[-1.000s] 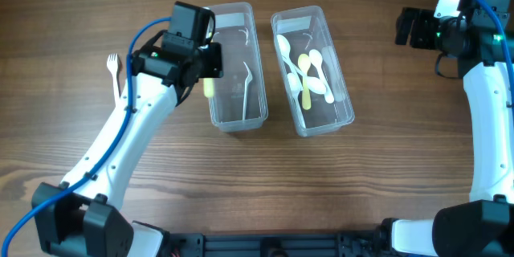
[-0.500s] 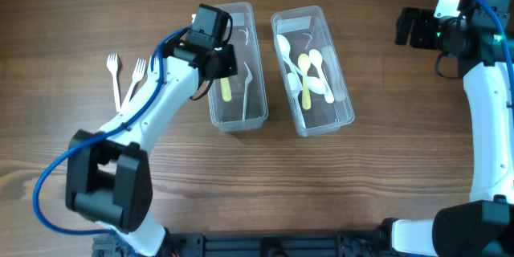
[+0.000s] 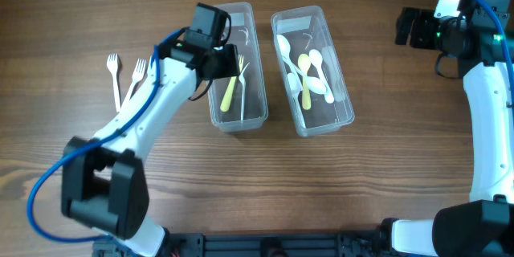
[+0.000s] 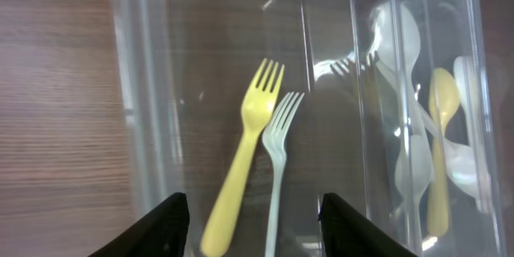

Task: Pack container
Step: 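Place the cream fork into the left container, then grasp the light-blue fork with the left gripper, then place the light-blue fork into the left container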

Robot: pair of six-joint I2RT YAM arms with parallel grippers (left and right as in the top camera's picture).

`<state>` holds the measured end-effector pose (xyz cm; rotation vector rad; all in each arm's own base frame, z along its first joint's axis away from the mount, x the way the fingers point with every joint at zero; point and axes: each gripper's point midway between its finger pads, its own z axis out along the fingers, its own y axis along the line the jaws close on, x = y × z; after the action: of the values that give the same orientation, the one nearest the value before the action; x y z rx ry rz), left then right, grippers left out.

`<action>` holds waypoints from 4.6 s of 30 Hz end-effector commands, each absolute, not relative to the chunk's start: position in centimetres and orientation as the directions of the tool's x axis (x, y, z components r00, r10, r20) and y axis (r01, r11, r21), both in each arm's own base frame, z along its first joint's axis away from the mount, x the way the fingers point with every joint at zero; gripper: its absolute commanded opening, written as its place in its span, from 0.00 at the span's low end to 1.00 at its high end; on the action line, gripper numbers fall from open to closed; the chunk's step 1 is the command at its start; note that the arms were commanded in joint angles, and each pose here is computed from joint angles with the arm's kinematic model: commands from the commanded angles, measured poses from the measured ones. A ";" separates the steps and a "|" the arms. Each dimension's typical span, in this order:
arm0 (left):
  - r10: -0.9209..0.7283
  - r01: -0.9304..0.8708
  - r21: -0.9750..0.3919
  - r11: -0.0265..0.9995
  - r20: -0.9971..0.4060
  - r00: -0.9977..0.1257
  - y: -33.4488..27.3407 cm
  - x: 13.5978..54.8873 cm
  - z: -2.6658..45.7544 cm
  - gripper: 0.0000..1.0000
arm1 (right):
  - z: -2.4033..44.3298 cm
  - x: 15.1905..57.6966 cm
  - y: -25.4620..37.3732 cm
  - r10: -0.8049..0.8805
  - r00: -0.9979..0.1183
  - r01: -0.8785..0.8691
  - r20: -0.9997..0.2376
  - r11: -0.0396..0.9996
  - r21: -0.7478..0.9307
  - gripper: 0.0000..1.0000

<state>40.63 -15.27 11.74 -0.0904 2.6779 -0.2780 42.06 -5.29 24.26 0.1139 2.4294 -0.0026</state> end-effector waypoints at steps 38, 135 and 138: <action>-0.029 -0.047 0.079 0.996 -0.215 -0.976 2.9 40.4 3.8 0.54 | 24.7 42.3 -5.3 0.086 -0.747 0.091 -0.660 0.996 0.027 1.00; -0.037 0.070 -0.309 0.949 -0.330 -0.943 -16.8 40.0 11.6 0.18 | 24.7 42.3 -5.3 0.086 -0.747 0.091 -0.660 0.996 0.027 1.00; -0.038 0.069 -0.308 0.949 -0.328 -0.944 -16.9 40.4 11.0 0.47 | 24.7 42.3 -5.3 0.086 -0.747 0.091 -0.660 0.995 0.028 1.00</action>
<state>39.76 -16.74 11.26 0.0342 2.7756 -0.4561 42.06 -5.29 24.26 0.1139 2.4294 -0.0026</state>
